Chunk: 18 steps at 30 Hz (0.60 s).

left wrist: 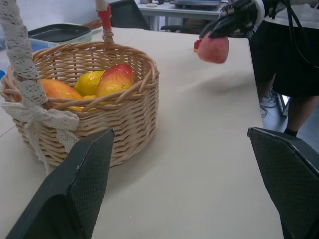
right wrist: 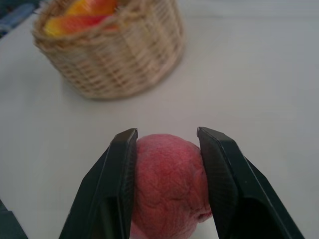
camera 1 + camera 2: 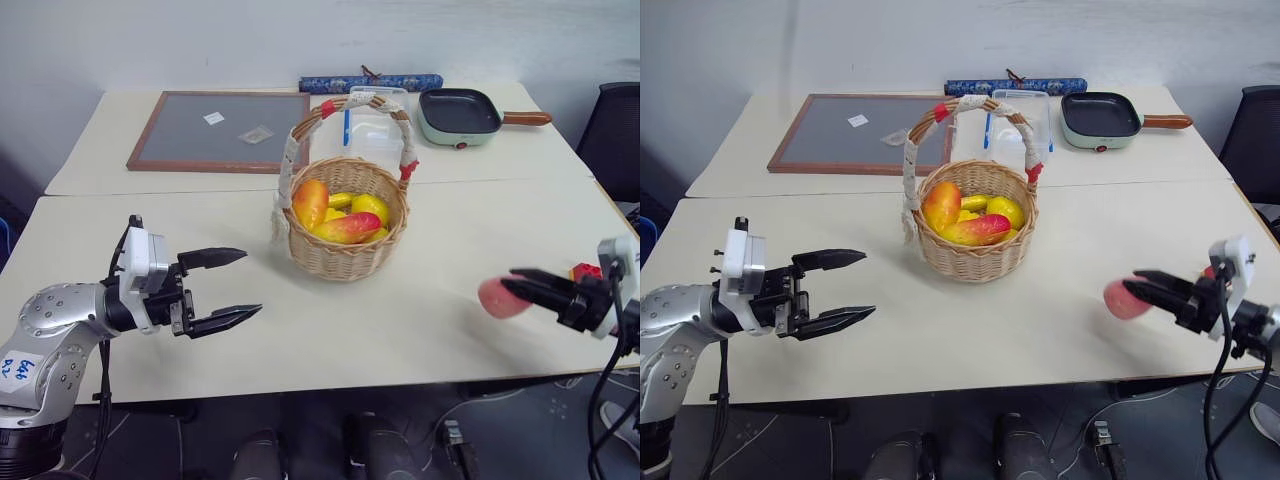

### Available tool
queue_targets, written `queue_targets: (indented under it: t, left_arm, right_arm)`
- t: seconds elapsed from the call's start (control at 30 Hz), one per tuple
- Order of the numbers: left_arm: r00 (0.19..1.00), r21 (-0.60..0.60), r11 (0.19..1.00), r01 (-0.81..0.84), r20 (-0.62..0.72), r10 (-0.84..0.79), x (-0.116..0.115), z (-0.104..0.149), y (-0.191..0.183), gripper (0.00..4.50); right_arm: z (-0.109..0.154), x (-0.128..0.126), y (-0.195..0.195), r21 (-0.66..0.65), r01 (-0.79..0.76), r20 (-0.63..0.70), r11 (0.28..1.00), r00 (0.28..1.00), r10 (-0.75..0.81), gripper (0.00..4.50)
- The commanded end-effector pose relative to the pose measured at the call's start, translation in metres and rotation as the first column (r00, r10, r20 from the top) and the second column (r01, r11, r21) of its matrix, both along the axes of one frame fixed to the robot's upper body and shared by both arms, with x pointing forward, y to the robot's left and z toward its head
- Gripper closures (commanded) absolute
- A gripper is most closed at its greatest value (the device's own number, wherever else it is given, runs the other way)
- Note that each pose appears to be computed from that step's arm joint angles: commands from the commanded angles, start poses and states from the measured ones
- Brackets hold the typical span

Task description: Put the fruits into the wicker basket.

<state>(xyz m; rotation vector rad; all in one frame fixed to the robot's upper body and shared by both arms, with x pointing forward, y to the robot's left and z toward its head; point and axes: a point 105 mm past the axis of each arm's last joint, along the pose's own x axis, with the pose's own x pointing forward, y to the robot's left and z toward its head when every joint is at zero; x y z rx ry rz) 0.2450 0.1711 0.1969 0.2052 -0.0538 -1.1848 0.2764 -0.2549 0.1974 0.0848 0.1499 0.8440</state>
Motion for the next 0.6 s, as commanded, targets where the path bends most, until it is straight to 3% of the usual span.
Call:
queue_targets:
  t: [0.03, 0.23, 0.43, 0.6]
  left_arm:
    - [0.999, -0.003, 0.999, -0.035, 0.034, 0.035, 0.0, 0.007, 0.006, 0.0]
    - [0.996, -0.044, 0.996, -0.081, 0.026, 0.083, -0.002, 0.009, 0.011, 0.0]
    - [0.993, -0.053, 0.993, -0.108, 0.03, 0.11, -0.008, 0.01, 0.01, 0.0]
    - [0.991, -0.057, 0.991, -0.124, 0.036, 0.126, -0.011, 0.011, 0.008, 0.0]
  right_arm:
    - [0.042, 0.002, 0.072, 0.01, -0.201, 0.158, 0.979, 0.968, 0.197, 2.96]
    - [0.077, 0.047, 0.14, 0.103, -0.165, 0.381, 0.981, 0.918, 0.115, 2.96]
    - [0.07, 0.089, 0.176, 0.118, -0.039, 0.429, 0.992, 0.903, -0.015, 2.96]
    - [0.065, 0.089, 0.189, 0.101, -0.046, 0.468, 0.994, 0.884, -0.007, 1.4]
